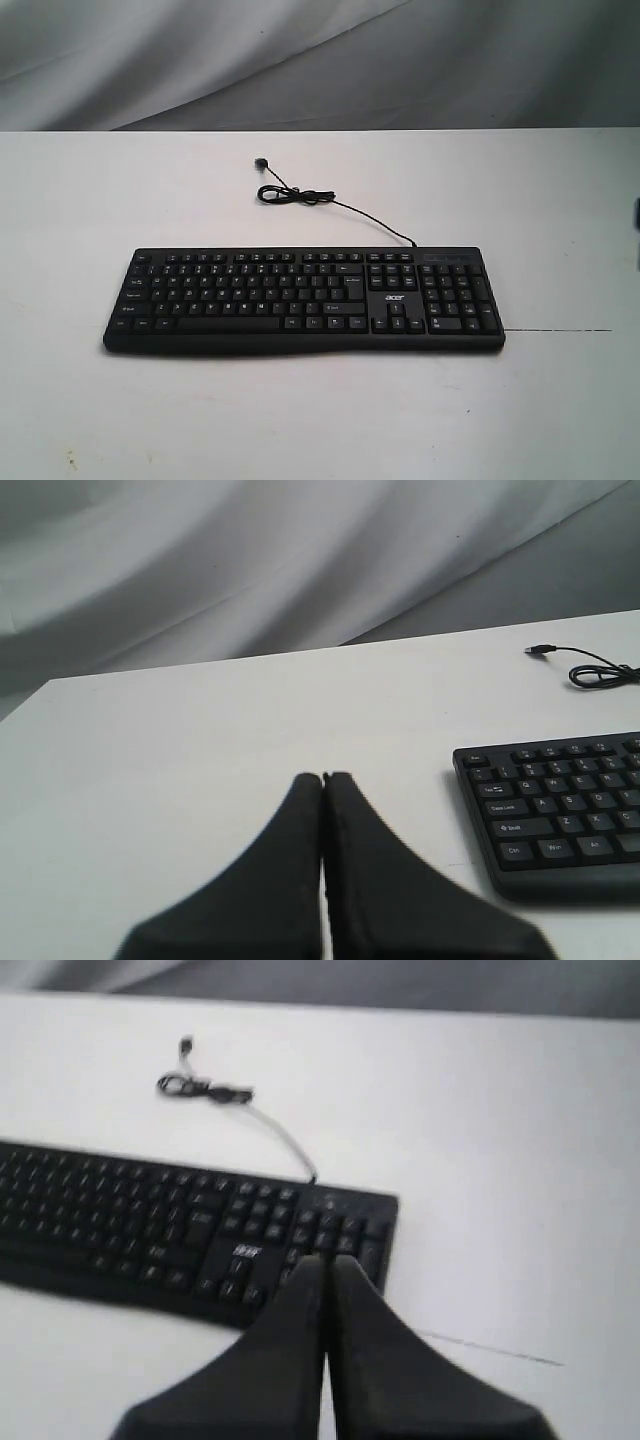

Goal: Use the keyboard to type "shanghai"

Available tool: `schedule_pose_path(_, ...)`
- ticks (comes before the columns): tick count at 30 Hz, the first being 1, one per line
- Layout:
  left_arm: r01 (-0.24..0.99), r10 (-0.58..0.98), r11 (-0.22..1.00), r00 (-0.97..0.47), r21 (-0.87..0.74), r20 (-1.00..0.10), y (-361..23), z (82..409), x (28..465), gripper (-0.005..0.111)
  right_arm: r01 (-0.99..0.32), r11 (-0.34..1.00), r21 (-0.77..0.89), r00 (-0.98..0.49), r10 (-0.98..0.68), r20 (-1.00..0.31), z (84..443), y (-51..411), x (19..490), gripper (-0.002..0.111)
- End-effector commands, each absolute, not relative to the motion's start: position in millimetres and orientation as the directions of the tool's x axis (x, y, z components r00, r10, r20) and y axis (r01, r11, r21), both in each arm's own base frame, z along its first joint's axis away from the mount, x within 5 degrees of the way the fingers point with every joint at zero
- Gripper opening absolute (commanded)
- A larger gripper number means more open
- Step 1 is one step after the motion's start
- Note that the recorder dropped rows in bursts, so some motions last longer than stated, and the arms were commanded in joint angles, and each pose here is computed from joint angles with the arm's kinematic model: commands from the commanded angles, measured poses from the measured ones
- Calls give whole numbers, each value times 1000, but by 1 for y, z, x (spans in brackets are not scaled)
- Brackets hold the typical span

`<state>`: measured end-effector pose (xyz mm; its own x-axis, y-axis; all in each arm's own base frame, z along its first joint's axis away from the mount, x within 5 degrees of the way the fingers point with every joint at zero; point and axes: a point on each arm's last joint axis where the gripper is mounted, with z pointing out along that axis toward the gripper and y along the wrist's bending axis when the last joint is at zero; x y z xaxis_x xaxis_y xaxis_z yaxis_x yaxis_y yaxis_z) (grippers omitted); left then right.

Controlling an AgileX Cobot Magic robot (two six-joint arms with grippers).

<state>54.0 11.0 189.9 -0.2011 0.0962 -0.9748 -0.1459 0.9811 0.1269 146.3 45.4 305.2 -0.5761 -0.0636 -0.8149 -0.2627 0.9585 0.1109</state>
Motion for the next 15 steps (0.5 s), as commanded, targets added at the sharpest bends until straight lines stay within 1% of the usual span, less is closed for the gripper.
schedule_pose_path(1,-139,93,983,-190,121,-977,10,189,54,0,-446,890,91,-643,-248,-725,296,93,179,0)
schedule_pose_path(4,-139,93,983,-190,121,-977,10,189,54,0,-556,828,70,-630,-364,-686,292,130,201,0)
schedule_pose_path(8,-139,93,983,-190,121,-977,10,189,54,0,-674,729,118,-586,-430,-687,296,182,230,0)
schedule_pose_path(12,-139,93,983,-190,121,-977,10,189,54,0,-724,667,176,-579,-450,-680,289,225,260,0)
schedule_pose_path(15,-139,93,983,-190,121,-977,10,189,54,0,-755,628,187,-572,-493,-655,275,253,277,0)
